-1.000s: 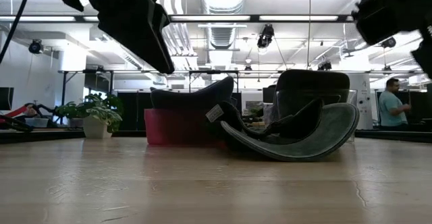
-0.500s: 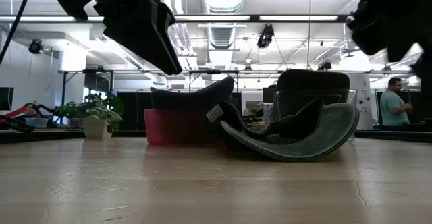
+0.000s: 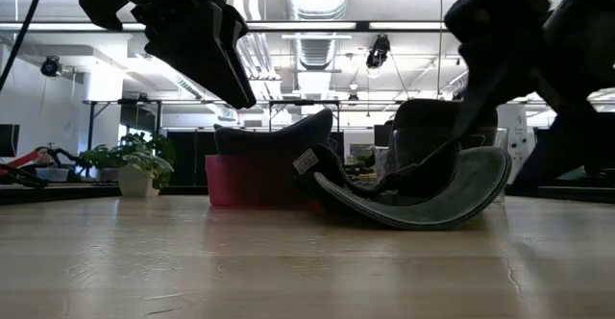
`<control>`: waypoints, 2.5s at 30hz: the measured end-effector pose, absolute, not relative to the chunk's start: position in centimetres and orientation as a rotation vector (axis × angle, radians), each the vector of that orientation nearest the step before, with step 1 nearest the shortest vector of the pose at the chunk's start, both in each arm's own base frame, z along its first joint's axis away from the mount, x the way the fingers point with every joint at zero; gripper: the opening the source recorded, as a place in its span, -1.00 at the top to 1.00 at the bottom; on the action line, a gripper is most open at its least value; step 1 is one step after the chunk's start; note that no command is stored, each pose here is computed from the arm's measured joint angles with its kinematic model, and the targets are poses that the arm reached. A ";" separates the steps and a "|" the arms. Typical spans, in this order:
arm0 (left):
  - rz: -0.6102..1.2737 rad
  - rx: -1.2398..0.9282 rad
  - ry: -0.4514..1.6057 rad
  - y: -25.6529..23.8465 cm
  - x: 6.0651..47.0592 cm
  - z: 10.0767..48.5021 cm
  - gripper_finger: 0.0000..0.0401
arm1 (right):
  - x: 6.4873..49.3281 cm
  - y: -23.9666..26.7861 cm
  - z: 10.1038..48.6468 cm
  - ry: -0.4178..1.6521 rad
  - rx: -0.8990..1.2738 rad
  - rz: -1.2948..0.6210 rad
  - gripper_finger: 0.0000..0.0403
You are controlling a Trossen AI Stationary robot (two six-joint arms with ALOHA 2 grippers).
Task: Pick & Place hat
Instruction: Put the black cap into the transparent bin
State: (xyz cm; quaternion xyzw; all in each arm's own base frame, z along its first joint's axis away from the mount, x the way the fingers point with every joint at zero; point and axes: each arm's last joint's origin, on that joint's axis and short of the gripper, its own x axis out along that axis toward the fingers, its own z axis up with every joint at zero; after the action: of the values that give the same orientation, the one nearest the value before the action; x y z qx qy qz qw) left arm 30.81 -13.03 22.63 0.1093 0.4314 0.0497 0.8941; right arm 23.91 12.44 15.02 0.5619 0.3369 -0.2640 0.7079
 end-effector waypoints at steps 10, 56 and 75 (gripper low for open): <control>0.133 0.240 0.890 -12.7 30.9 22.6 0.45 | 25.3 12.8 13.8 0.678 1.316 -0.572 -0.23; 0.245 0.181 0.659 -12.7 36.3 28.8 0.45 | 27.3 15.0 25.2 0.652 0.547 -0.277 0.94; 0.447 0.515 0.618 -12.4 35.4 33.3 0.45 | 27.0 14.4 24.1 0.664 0.613 -0.315 0.94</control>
State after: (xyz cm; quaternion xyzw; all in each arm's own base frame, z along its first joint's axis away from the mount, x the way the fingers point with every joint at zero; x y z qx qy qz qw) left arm 35.38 -12.38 33.31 0.2484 0.2980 0.2159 0.8960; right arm 26.96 14.41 24.15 0.2951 0.3195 -0.1518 0.8876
